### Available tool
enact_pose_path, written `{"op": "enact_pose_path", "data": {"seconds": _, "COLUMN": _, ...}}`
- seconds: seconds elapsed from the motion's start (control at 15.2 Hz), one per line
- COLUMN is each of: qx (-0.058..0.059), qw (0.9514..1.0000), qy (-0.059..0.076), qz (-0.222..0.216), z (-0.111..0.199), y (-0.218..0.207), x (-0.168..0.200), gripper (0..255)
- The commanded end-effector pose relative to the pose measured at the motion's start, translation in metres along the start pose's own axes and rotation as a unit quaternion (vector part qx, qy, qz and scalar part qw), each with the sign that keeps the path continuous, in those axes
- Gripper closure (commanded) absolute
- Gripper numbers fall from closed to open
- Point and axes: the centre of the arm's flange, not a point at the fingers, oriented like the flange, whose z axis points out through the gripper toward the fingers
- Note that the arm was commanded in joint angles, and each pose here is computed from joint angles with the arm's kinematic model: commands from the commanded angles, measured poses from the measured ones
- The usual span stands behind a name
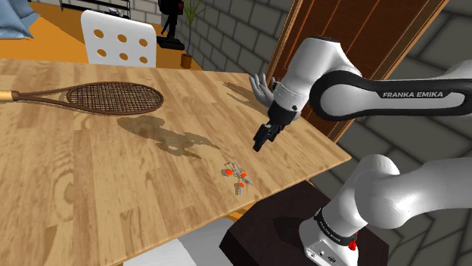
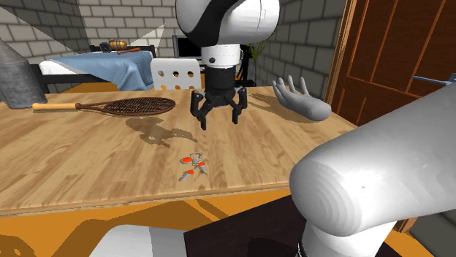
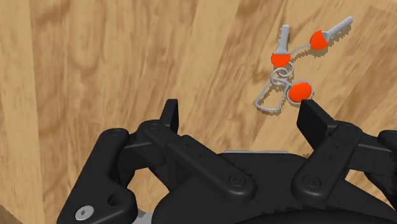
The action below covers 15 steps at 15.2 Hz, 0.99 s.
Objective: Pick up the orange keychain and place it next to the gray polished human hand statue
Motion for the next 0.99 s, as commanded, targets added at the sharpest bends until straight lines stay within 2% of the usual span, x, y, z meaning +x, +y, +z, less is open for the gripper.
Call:
{"op": "enact_pose_path", "data": {"seconds": 0.0, "qx": 0.004, "qw": 1.0, "qy": 0.002, "qz": -0.008, "z": 0.02, "y": -0.018, "x": -0.004, "gripper": 0}}
{"op": "enact_pose_path", "data": {"seconds": 0.33, "qx": 0.012, "qw": 0.9995, "qy": 0.006, "qz": -0.029, "z": 0.064, "y": -0.059, "x": -0.009, "gripper": 0}}
{"op": "enact_pose_path", "data": {"seconds": 0.92, "qx": 0.012, "qw": 0.9995, "qy": 0.006, "qz": -0.029, "z": 0.104, "y": -0.06, "x": -0.009, "gripper": 0}}
